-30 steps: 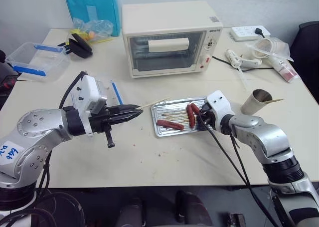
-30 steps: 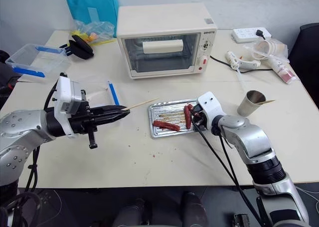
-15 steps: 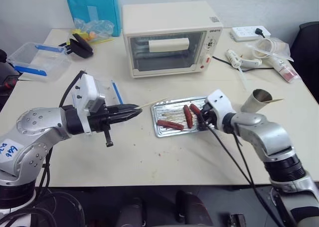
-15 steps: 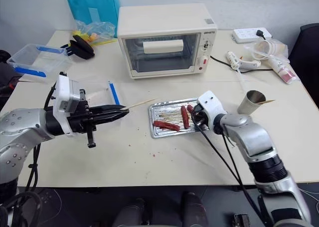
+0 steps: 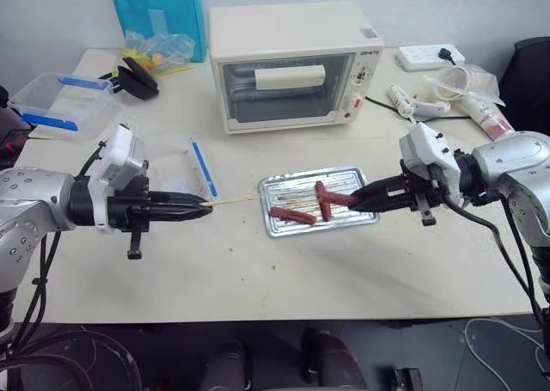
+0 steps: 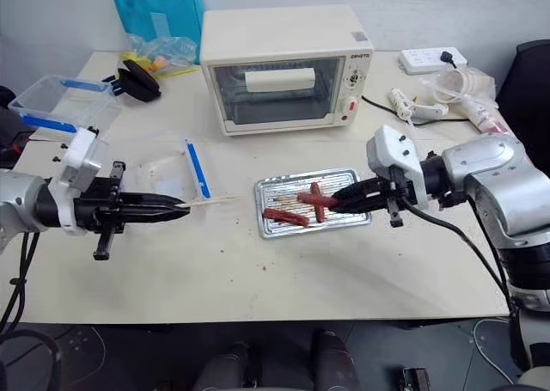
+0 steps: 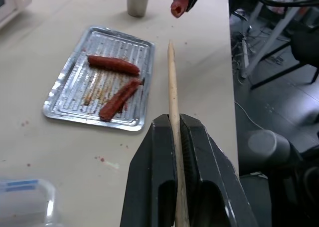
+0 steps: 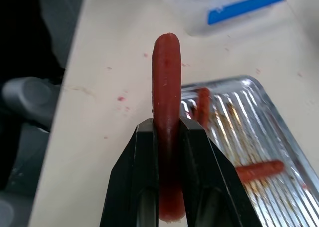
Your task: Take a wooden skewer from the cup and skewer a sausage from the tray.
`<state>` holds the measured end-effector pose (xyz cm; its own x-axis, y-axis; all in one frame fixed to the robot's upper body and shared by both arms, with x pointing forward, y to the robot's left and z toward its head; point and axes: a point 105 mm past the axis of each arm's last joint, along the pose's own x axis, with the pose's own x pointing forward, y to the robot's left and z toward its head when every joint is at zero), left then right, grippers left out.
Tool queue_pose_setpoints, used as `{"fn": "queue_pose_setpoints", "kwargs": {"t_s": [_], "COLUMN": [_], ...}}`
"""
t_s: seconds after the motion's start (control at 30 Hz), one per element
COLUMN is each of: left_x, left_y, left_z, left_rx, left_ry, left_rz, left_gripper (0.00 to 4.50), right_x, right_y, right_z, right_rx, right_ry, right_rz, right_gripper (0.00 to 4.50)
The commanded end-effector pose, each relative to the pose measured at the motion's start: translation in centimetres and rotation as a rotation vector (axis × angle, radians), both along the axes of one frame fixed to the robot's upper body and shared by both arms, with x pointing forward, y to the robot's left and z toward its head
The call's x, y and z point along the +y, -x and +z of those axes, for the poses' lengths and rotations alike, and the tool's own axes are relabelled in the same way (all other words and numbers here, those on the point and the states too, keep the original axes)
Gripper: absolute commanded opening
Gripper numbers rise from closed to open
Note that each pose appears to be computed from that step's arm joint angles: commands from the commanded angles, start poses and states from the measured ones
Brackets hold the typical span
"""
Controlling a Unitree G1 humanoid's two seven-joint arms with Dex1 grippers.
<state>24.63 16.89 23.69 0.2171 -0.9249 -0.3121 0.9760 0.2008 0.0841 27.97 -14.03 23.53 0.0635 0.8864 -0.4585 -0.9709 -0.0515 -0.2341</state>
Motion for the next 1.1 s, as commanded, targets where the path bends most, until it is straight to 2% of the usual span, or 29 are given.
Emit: {"fn": "queue_pose_setpoints", "kwargs": {"t_s": [0.03,0.2,0.53,0.77,1.1], "left_x": [-0.6,-1.5,-2.9,-3.1,-1.7], "left_y": [0.9,1.4,0.4,0.2,0.3], "left_z": [0.8,0.8,0.8,1.0,1.0], "left_rx": [-0.040,-0.048,-0.085,-0.091,-0.086], "left_ry": [-0.035,-0.048,-0.040,-0.045,-0.079], "left_rz": [-0.056,-0.095,-0.114,-0.131,-0.098], "left_gripper": [0.00,0.00,0.00,0.00,0.00], "right_x": [0.5,2.5,4.1,4.3,3.3], "right_y": [0.9,1.5,2.1,1.4,0.7], "right_z": [1.5,1.0,0.3,-0.2,-0.1], "right_rx": [-0.044,-0.046,-0.056,-0.064,-0.073], "right_ry": [-0.010,-0.026,-0.027,-0.022,-0.012], "right_rz": [0.079,0.134,0.166,0.132,0.098], "right_gripper": [0.43,0.43,0.43,0.43,0.43]}}
